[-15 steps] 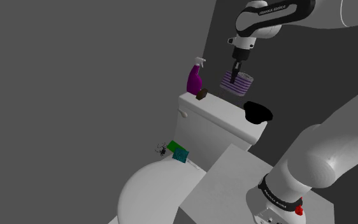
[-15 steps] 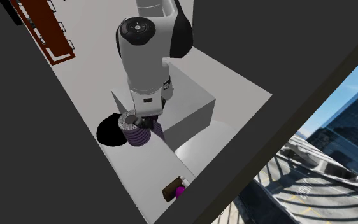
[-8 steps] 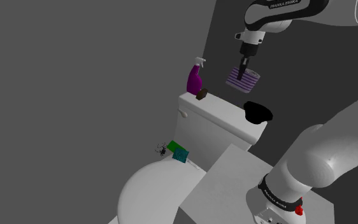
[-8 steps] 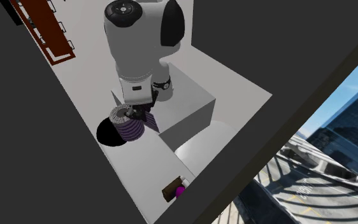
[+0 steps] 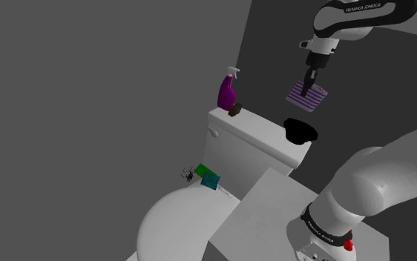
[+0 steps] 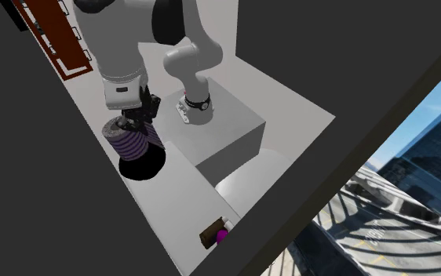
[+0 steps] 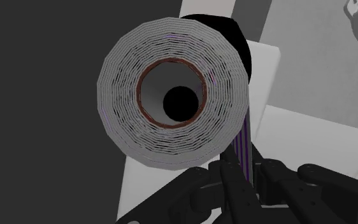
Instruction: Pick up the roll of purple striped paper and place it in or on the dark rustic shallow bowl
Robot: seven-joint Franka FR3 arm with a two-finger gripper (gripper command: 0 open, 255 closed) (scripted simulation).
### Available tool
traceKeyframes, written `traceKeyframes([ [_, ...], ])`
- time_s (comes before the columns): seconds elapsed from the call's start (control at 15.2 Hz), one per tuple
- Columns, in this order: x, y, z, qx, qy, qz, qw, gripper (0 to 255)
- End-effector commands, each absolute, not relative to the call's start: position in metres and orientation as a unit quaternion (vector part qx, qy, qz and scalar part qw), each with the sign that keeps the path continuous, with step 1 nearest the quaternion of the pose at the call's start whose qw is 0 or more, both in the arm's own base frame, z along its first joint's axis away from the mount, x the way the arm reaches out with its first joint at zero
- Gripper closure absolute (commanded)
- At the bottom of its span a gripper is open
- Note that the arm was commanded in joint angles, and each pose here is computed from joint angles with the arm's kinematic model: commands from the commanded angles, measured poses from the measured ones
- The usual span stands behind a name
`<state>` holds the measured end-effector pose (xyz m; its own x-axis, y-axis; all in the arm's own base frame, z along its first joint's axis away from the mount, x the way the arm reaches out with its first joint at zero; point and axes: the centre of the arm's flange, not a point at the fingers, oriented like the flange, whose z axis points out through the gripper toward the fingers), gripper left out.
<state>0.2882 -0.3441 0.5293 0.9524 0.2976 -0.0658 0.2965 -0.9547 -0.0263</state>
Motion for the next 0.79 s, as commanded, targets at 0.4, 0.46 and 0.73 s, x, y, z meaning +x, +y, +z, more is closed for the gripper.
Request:
traceKeyframes([
  [0.4,0.241,-0.370,0.515,-0.988,-0.151,0.034,0.008,255],
  [0.46,0.241,-0.370,0.510,-0.988,-0.151,0.034,0.008,255],
  [0.73,0.241,-0.370,0.489,-0.988,-0.151,0.034,0.008,255],
])
